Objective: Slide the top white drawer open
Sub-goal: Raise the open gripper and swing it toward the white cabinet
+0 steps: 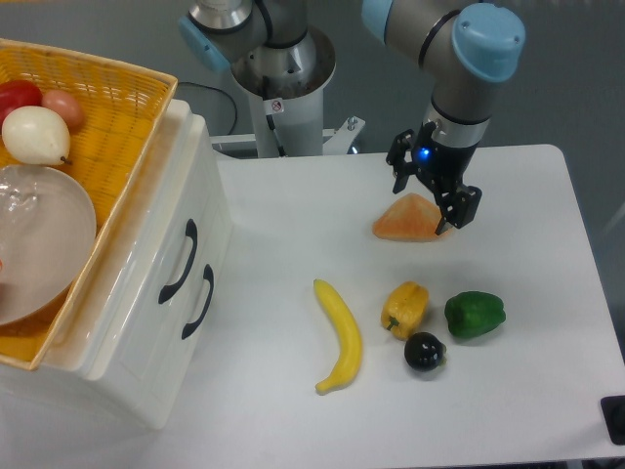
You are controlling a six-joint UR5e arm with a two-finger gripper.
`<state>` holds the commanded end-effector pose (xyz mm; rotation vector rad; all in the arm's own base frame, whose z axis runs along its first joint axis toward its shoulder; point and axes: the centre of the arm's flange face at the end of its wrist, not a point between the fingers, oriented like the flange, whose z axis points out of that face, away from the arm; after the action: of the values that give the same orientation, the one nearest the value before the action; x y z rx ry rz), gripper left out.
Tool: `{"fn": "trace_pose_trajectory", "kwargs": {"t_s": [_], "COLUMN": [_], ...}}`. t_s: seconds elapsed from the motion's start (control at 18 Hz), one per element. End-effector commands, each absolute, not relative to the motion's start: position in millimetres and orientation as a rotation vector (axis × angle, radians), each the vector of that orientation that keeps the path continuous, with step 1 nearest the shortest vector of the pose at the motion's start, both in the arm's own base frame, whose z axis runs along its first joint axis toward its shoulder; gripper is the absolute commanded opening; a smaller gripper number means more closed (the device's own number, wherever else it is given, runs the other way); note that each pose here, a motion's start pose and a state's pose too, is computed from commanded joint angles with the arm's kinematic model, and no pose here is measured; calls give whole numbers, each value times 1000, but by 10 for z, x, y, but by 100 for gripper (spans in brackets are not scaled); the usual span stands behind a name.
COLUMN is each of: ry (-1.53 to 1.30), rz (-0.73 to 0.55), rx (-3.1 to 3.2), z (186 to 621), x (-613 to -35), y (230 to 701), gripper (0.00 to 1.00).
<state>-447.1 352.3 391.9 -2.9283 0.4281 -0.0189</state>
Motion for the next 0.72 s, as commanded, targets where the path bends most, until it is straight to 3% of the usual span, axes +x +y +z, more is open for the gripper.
{"fn": "trace_pose_trajectory", "kwargs": {"t_s": [0.72], "ry": [-115], "rz": [-125], "rx": [-2914], "z": [3954], "x": [-4105], "y": [4083], "gripper": [100]}}
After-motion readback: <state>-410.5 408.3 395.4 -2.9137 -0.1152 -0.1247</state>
